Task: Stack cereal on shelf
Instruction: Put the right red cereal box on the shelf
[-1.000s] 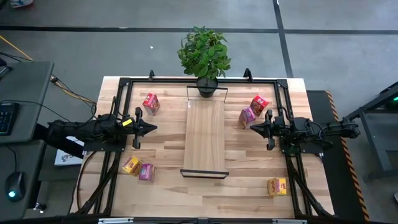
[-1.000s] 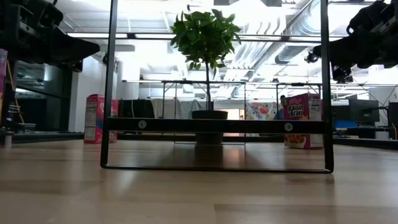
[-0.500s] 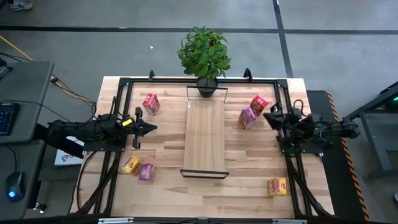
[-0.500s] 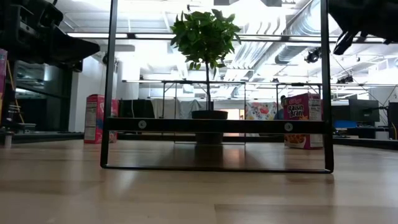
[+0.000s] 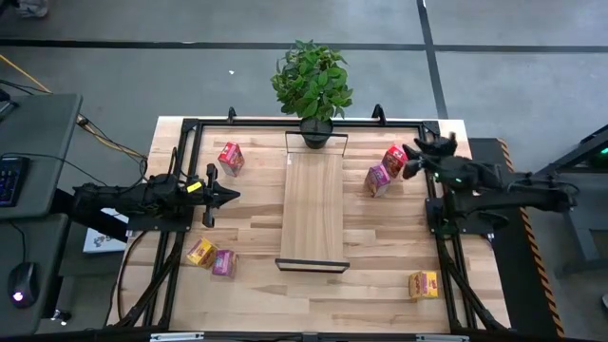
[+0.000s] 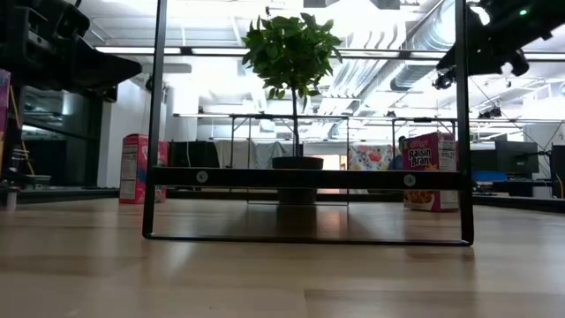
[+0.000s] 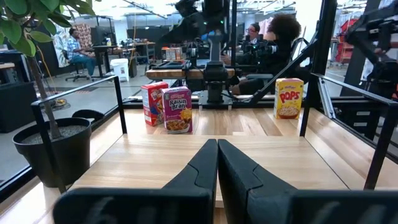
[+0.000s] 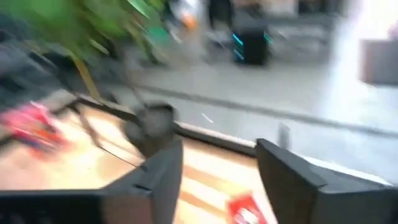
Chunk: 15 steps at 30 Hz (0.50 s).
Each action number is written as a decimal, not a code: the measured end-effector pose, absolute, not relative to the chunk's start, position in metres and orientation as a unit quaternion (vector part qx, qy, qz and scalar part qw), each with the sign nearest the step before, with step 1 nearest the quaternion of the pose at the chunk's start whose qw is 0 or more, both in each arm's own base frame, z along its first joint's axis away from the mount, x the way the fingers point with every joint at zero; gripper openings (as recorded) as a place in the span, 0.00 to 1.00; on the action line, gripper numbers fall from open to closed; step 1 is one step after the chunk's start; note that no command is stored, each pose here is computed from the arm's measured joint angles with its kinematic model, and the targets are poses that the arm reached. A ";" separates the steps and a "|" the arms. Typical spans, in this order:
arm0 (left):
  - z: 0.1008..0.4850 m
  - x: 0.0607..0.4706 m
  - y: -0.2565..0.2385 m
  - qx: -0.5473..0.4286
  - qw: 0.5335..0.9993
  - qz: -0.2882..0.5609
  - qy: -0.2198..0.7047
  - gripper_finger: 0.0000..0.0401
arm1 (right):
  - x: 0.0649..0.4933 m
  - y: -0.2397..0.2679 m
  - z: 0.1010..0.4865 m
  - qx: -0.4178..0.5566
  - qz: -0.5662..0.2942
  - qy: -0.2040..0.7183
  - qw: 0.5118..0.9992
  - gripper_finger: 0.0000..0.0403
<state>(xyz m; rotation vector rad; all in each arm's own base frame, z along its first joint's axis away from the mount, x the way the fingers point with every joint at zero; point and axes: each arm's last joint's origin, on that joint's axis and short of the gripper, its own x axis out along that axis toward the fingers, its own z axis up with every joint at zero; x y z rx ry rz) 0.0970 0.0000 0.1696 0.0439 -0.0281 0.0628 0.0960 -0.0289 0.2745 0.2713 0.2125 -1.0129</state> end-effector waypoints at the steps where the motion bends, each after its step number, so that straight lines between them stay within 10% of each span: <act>1: 0.170 0.097 0.000 0.022 0.999 0.031 -0.014 0.01 | 0.099 -0.032 0.278 0.131 -0.490 0.132 0.852 0.57; 15: 0.170 0.097 0.000 0.022 0.999 0.031 -0.014 0.01 | 0.142 -0.125 0.275 0.185 -0.444 0.433 0.763 0.65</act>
